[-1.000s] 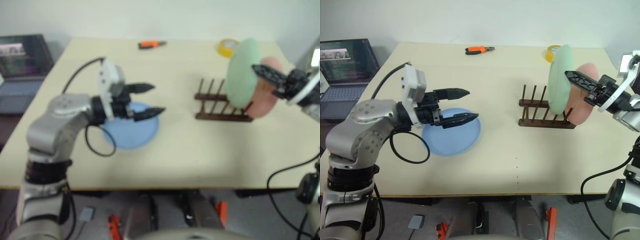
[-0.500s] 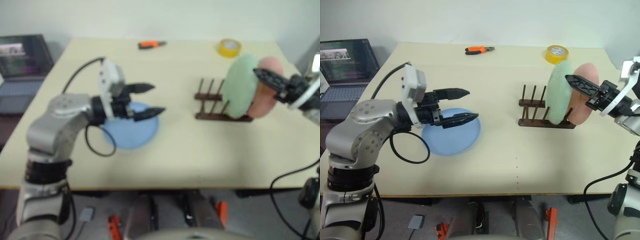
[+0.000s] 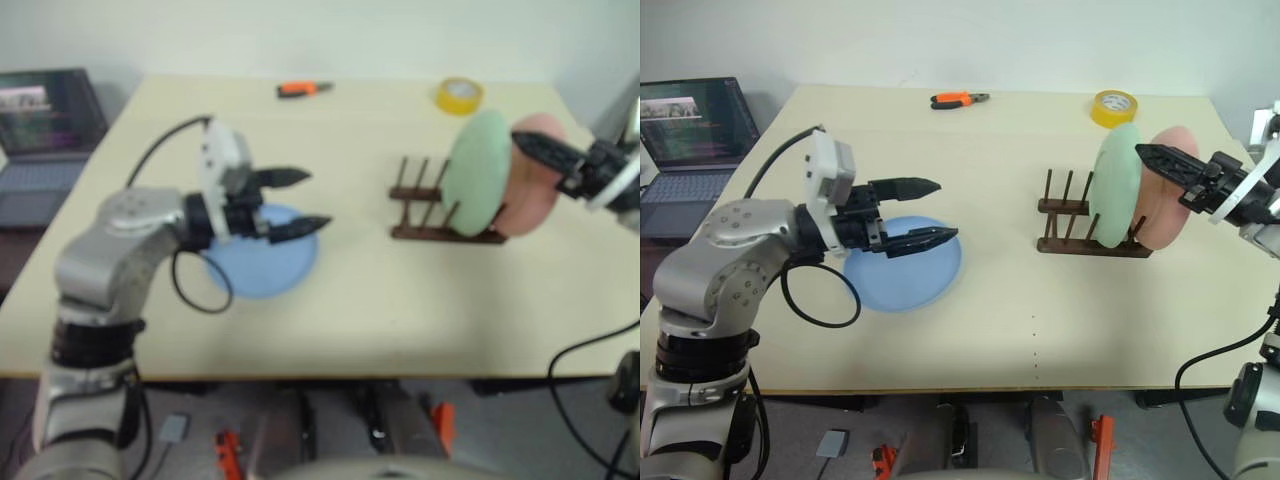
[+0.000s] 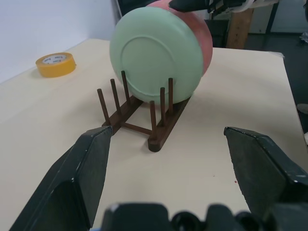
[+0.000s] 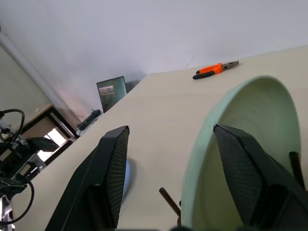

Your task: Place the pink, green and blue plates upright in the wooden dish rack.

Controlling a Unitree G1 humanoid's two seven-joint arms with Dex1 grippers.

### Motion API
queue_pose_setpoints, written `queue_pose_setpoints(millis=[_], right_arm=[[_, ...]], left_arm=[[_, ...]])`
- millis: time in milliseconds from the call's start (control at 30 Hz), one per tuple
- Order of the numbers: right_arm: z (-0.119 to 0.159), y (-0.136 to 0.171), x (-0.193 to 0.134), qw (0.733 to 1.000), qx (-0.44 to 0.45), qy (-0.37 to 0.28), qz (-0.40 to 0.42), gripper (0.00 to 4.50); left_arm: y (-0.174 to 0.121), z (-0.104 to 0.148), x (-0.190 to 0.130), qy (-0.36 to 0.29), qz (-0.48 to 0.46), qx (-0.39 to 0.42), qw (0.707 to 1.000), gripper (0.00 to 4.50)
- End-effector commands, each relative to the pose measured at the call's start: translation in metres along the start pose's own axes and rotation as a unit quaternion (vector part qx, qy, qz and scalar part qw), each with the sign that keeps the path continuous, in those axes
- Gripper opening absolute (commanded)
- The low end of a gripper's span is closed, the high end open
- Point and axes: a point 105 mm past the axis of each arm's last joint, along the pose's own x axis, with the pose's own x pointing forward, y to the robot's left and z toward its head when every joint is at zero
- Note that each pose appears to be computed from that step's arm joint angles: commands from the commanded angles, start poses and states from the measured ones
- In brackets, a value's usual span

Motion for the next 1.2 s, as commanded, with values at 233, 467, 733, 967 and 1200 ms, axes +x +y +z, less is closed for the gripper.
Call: queue_pose_setpoints(millis=[233, 467, 733, 967, 1200], right_arm=[[0.030, 0.018, -0.020, 0.985, -0.161, 0.051, -0.023, 3.03], [0.036, 0.090, 0.008, 0.958, -0.258, 0.075, 0.099, 3.03], [-0.069, 0.113, 0.069, 0.911, -0.339, 0.181, 0.148, 3.03], [-0.099, 0.139, 0.106, 0.899, -0.366, 0.150, 0.189, 3.03], [-0.106, 0.140, 0.107, 0.894, -0.373, 0.155, 0.191, 3.03]], left_arm=[[0.005, 0.008, -0.010, 0.004, 0.020, 0.031, 0.999, 4.12], [0.046, 0.000, -0.069, 0.062, 0.133, 0.043, 0.988, 4.12], [0.092, -0.042, -0.134, 0.142, 0.256, -0.018, 0.956, 4.12], [0.114, -0.109, -0.123, 0.196, 0.280, -0.108, 0.934, 4.12], [0.108, -0.127, -0.110, 0.209, 0.246, -0.149, 0.935, 4.12]])
